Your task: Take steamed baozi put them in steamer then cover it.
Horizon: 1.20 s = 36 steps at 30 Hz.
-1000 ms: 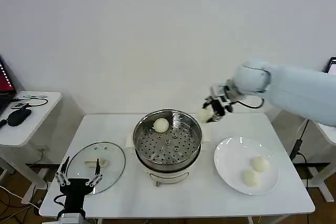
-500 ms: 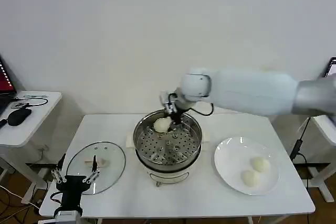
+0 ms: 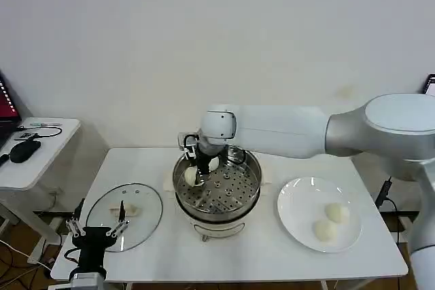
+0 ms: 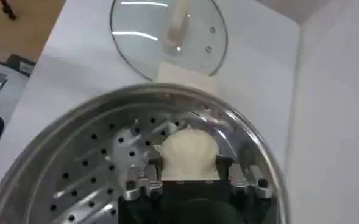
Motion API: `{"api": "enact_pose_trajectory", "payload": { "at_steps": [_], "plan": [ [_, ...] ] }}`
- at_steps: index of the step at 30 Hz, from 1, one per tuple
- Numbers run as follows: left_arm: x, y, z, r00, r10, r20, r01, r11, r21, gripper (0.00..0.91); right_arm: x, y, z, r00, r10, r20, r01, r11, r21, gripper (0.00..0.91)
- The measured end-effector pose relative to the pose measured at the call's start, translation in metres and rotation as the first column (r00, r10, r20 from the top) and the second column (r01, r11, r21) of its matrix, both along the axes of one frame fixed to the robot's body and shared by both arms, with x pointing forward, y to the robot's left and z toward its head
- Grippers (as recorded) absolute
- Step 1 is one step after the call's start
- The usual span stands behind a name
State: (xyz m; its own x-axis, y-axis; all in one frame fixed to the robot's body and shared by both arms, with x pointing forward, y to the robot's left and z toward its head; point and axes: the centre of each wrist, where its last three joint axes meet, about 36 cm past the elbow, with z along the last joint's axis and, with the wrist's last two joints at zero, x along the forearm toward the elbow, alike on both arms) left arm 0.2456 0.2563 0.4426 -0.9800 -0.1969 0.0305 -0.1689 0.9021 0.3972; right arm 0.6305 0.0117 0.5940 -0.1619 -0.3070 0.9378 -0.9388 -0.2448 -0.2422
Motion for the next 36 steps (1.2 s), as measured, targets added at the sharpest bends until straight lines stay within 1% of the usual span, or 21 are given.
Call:
{"api": "enact_pose_trajectory", "payload": {
  "at_steps": [10,11,12,18,21,27,32,36],
  "plan": [
    [0.001,-0.003,0.001,1.0,-0.002,0.005,0.002,1.0,-0.006,0.907,0.001,0.01,-0.011,1.0,-0.001,-0.008,0.001,1.0,-0.011,0.605],
    [0.0,-0.003,0.001,1.0,-0.002,0.003,0.002,1.0,-0.006,0.907,0.002,0.01,-0.011,1.0,-0.001,-0.005,0.001,1.0,-0.012,0.816],
    [0.0,-0.003,0.001,1.0,-0.002,0.003,0.002,1.0,-0.006,0.907,0.002,0.01,-0.011,1.0,-0.001,-0.004,0.001,1.0,-0.014,0.907],
    [-0.001,-0.003,0.002,1.0,-0.003,0.006,0.003,1.0,-0.005,0.907,0.003,0.008,-0.01,1.0,0.009,0.002,-0.008,1.0,-0.023,0.907],
    [-0.001,-0.004,0.003,1.0,-0.006,0.008,0.006,1.0,-0.008,0.907,0.003,0.006,-0.006,1.0,0.011,0.008,-0.011,1.0,-0.021,0.907],
    [-0.001,-0.006,0.003,1.0,-0.011,0.007,0.011,1.0,-0.012,0.907,0.003,-0.007,0.009,0.999,0.013,0.029,-0.012,1.0,-0.015,0.907],
    [0.0,-0.009,0.003,1.0,-0.017,0.007,0.017,1.0,-0.019,0.907,0.001,-0.038,0.029,0.998,0.013,0.06,-0.011,0.999,-0.033,0.907],
    [0.001,-0.011,0.003,1.0,-0.025,0.007,0.025,0.999,-0.022,0.907,-0.004,-0.078,0.045,0.996,0.006,0.085,-0.001,0.999,-0.05,0.907]
  ]
}}
